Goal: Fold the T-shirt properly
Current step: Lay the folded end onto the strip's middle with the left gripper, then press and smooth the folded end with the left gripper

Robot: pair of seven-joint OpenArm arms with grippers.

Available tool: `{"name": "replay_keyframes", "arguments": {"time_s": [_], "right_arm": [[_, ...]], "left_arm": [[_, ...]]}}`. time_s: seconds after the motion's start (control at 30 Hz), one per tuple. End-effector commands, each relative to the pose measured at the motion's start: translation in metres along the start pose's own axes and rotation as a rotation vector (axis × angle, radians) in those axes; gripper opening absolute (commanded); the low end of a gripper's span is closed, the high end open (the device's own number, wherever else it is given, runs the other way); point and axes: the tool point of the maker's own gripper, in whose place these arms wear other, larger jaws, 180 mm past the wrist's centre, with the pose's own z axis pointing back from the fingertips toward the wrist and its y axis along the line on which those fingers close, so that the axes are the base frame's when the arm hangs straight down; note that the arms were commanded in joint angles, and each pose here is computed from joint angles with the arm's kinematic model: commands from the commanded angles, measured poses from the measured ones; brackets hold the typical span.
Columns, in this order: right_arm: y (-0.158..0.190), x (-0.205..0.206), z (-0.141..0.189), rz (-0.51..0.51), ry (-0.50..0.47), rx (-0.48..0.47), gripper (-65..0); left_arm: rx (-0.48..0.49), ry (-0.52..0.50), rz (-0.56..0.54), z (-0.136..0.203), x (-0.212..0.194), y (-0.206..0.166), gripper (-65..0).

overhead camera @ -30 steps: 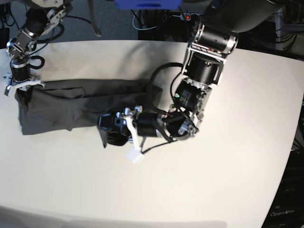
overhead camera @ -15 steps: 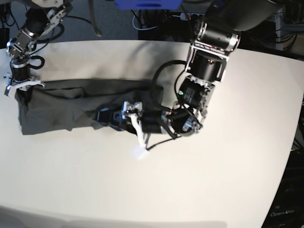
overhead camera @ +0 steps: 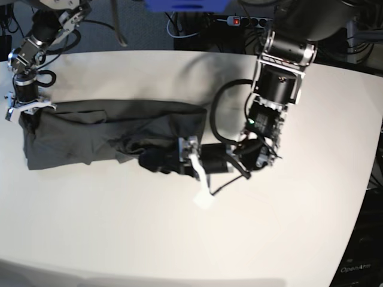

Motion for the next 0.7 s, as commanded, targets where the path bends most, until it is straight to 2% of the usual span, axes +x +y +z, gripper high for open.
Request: {"name": "replay_keyframes", "arguments": {"time_s": [0.0,0.17,0.27,0.33,0.53,0.67], "right_arm": [[0.013,-0.068,0.013,0.079,0.317,0.041,-64.7],[0.013,-0.068,0.013,0.078,0.316,0.041,-64.7],[0.014,-0.069,0.013,0.076,0.317,0.042,-64.7],[0.014,-0.069,0.013,0.076,0.317,0.042,-64.7],[0.014,-0.069,0.013,0.076,0.317,0.042,-64.7],[0.013,-0.069,0.013,0.076,0.318,0.042,-64.7]], "left_arm": [[-0.04,-0.057,-0.054,0.004,0.031,-0.015,-13.8],[-0.023,-0.103,-0.047,0.035,0.046,-0.007,-14.0],[-0.019,-0.103,-0.045,0.037,0.046,-0.006,-14.5],[-0.024,-0.098,-0.042,0.034,0.043,-0.007,-19.7],[-0.02,-0.091,-0.045,0.034,0.042,-0.006,-46.2],[0.03,-0.055,-0.065,0.042,0.038,0.004,-48.8]]}}
